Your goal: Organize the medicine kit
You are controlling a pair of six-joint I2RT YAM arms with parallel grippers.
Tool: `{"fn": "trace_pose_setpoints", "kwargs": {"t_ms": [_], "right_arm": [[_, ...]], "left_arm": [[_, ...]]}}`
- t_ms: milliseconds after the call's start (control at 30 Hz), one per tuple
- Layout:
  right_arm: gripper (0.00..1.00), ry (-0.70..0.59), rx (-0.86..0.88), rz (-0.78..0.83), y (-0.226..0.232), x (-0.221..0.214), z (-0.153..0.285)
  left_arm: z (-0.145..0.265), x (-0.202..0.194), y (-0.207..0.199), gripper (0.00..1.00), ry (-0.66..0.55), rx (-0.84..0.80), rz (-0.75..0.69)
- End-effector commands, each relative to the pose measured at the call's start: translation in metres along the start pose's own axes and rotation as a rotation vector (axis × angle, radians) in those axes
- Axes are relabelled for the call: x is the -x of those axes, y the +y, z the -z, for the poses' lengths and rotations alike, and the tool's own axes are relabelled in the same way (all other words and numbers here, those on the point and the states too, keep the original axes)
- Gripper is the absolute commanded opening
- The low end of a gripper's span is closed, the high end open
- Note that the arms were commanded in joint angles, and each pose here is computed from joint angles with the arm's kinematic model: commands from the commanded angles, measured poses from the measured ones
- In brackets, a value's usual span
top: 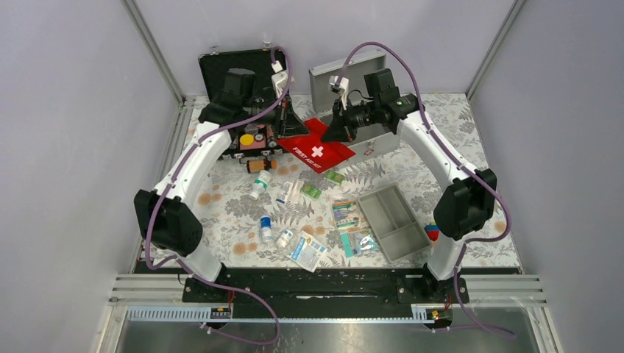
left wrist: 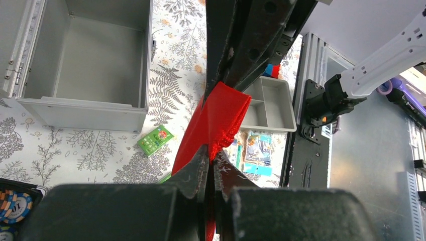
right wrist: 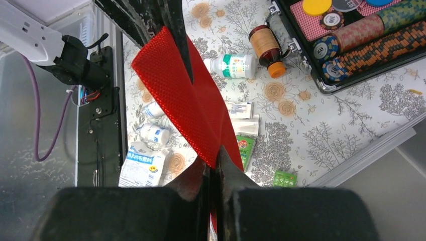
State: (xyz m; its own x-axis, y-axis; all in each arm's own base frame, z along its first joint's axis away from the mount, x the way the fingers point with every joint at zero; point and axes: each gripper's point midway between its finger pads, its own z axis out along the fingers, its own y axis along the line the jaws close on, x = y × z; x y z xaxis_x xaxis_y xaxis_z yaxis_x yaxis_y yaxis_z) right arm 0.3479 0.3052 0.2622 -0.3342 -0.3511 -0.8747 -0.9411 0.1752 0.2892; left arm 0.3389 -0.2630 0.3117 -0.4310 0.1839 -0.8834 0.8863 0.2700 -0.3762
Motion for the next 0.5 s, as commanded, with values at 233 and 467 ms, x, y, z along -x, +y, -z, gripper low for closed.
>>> {"fn": "trace_pose_setpoints", "kwargs": {"t_ms": [233,467], "right_arm": [[0.00,-0.288,-0.377,-0.377,-0.049,0.056,0.062],[0.00,-0.626,-0.722,-0.568,-0.091,0.076,0.124]], "left_arm": [[0.041,0.039,0.059,0.71,-0.079,0.469,-0.028],[0.063,0.040,0.093,0.86,-0.076,0.701,0.055]]}}
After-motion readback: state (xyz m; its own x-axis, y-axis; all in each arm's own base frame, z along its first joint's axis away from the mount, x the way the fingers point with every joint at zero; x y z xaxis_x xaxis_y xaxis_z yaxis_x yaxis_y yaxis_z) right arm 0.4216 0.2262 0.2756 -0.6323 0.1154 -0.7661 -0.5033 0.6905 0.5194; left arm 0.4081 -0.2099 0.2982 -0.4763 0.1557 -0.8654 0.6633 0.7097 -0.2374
